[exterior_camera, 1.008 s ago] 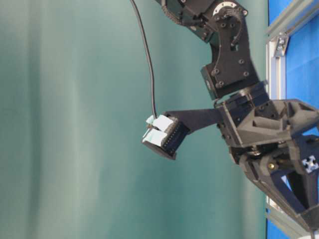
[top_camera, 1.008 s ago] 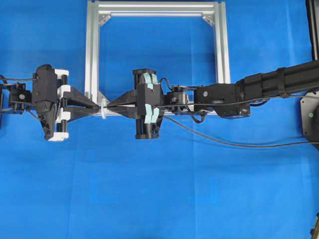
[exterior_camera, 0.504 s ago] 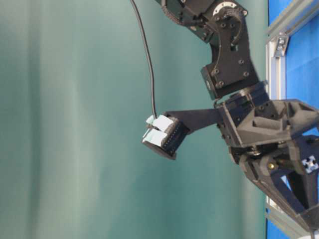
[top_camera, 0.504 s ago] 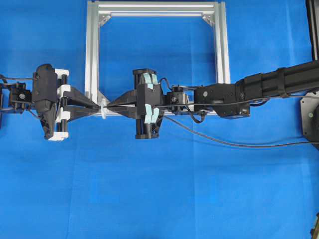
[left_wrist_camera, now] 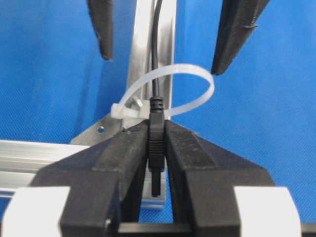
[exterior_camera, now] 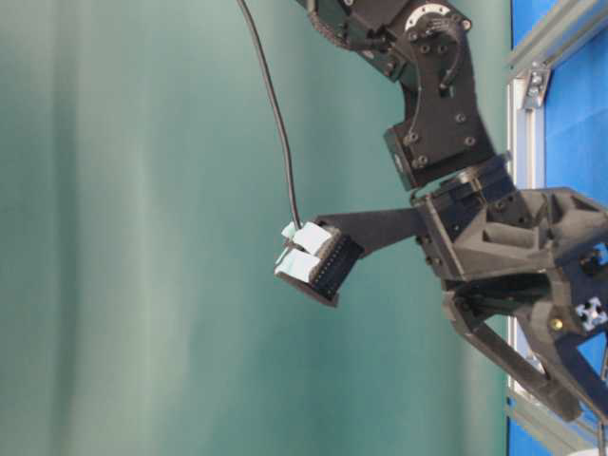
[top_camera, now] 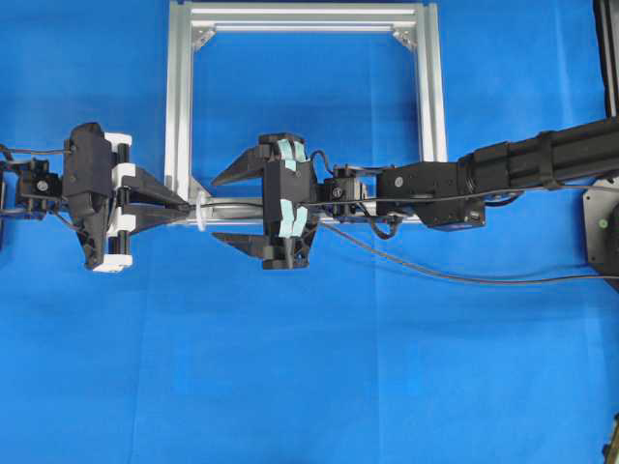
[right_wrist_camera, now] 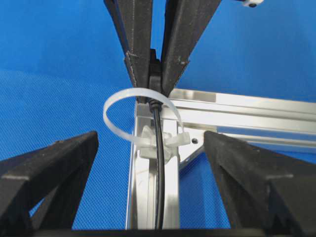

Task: Insert the wire through the string loop located on the left side.
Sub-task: 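Open the right gripper to release the cable, then pull the plug leftward with the left gripper, drawing cable through the loop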

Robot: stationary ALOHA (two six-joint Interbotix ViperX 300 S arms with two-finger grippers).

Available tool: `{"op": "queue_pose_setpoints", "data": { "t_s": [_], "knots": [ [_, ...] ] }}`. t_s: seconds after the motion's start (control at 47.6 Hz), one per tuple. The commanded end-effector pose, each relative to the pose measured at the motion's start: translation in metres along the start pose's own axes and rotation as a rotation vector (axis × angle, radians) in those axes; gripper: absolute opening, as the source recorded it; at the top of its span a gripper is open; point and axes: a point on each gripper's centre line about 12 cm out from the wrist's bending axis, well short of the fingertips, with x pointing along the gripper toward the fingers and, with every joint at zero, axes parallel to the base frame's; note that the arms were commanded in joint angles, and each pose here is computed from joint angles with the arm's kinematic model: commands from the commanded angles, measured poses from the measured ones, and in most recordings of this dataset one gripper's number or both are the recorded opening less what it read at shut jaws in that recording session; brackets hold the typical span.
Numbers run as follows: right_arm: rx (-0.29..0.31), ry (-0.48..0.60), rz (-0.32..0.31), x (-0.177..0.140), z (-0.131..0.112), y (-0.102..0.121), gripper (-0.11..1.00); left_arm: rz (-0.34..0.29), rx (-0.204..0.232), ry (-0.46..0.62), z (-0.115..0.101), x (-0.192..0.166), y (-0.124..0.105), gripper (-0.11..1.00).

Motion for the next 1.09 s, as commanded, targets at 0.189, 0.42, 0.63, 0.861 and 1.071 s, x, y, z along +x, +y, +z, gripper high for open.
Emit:
{"op": "queue_pose_setpoints", "data": {
  "t_s": [0.189, 0.42, 0.63, 0.861, 1.071],
  "knots": [
    [0.008, -0.035, -0.003, -0.002, 0.014, -0.001, 0.96, -0.001, -0.002, 0.028, -0.001, -0.011, 0.001, 0.08],
    [0.008, -0.034, -0.005, -0.002, 0.013, -0.002, 0.96, -0.008, -0.033, 0.051, -0.005, -0.041, 0.001, 0.08],
    [0.009, -0.037, -0.006, -0.002, 0.015, -0.002, 0.96, -0.023, -0.064, -0.007, 0.009, -0.069, 0.0, 0.08],
    [0.009, -0.041, -0.004, -0.001, 0.016, -0.001, 0.96, -0.044, -0.071, -0.052, 0.027, -0.098, -0.002, 0.08],
    [0.009, -0.041, -0.004, -0.001, 0.016, -0.001, 0.96, -0.067, -0.059, -0.107, 0.045, -0.133, -0.004, 0.08]
  ]
}}
